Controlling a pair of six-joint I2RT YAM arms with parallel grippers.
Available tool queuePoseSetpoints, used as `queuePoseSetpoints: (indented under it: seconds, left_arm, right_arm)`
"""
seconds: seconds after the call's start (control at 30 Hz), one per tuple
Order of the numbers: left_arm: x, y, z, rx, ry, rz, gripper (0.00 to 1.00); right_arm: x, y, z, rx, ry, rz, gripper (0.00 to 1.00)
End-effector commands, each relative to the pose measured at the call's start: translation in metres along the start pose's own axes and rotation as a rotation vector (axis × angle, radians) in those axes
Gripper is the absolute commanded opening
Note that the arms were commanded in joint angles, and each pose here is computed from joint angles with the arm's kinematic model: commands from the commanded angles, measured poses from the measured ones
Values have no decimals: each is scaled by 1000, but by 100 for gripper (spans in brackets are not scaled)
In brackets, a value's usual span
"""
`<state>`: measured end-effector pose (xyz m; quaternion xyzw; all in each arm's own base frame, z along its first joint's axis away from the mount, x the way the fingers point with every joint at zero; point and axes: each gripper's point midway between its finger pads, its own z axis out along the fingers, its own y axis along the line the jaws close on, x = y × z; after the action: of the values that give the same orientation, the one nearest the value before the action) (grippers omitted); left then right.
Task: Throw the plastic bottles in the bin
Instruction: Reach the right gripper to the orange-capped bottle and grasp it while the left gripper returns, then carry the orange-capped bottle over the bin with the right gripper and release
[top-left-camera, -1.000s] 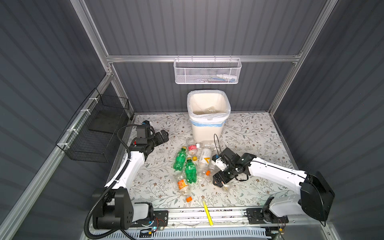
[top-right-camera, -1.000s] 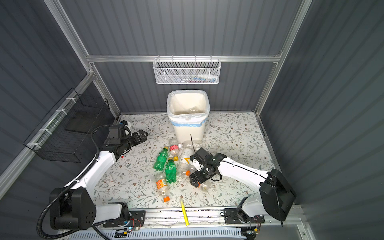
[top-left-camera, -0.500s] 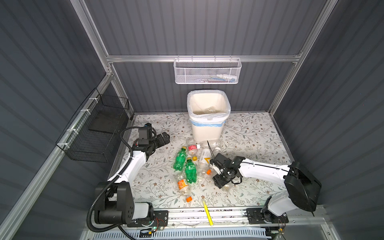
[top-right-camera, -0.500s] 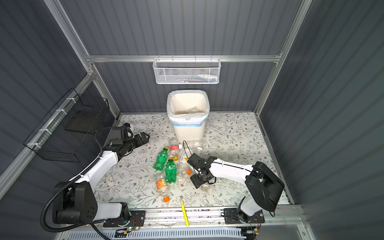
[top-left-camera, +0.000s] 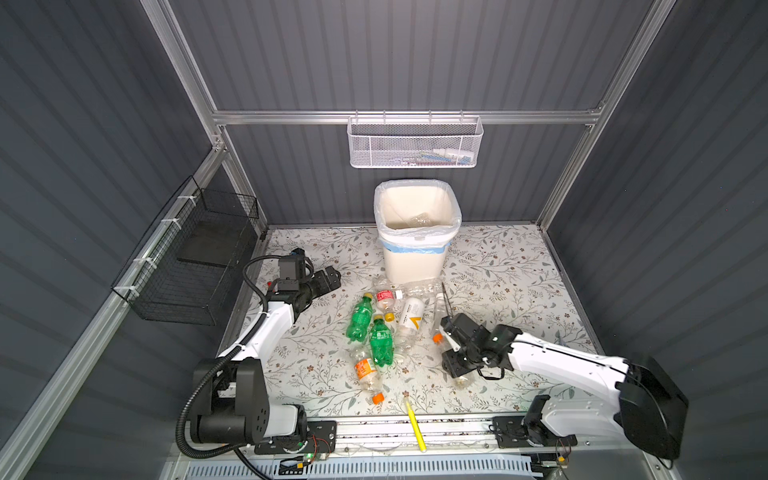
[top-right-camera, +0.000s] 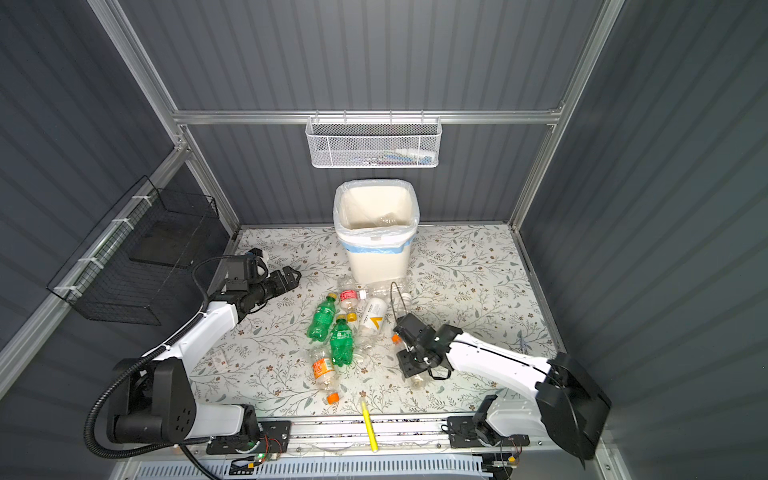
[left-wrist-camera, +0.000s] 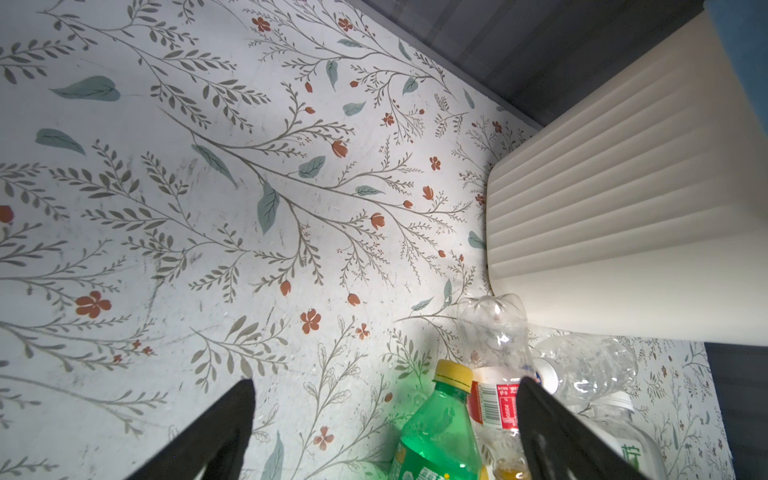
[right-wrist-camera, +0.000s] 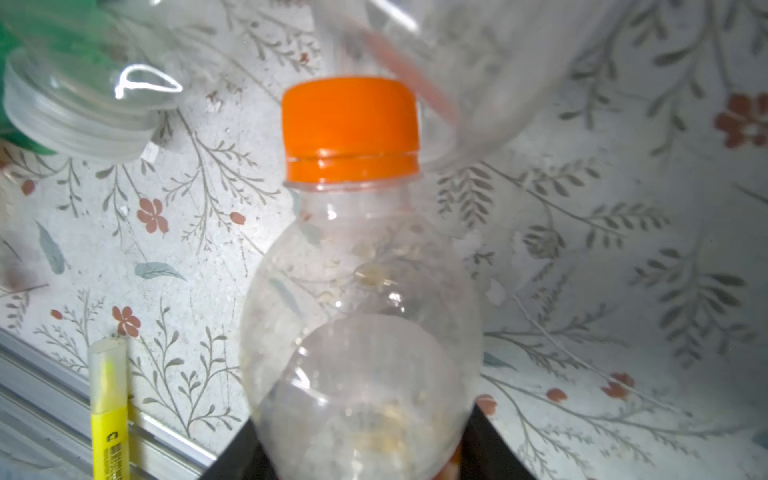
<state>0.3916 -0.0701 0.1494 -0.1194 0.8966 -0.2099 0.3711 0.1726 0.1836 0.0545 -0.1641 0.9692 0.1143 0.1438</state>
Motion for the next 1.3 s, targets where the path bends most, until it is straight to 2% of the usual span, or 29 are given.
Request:
queuePoseSetpoints:
  seconds: [0.0, 0.1, 0.2, 0.43, 0.77, 1.0, 1.13, 1.27]
  left_arm:
    - [7, 1, 7, 21, 24, -17, 97]
    - [9, 1, 9, 30, 35, -22, 97]
    - [12, 1, 8, 29, 41, -21, 97]
    - [15, 2, 7, 24, 44, -26, 96]
    - [18, 4, 8, 21, 56, -22, 96]
    - [29, 6, 12, 32, 89, -28, 95]
    - [38, 5, 11, 50, 108, -36, 94]
    - [47, 5, 7, 56, 112, -19, 94]
  right_arm:
    - [-4, -31, -8, 22, -76, 240, 52]
    - [-5, -61, -15, 34, -142, 420, 52]
    - [-6, -76, -20, -10, -193, 522, 53]
    - [0, -92, -21, -5, -206, 605, 54]
    - [3, -130, -40, 51, -285, 799, 55]
    - [7, -161, -42, 76, -294, 925, 57]
    - [-29, -173, -75, 92, -385, 870, 57]
    - [-121, -173, -155, 55, -563, 752, 55]
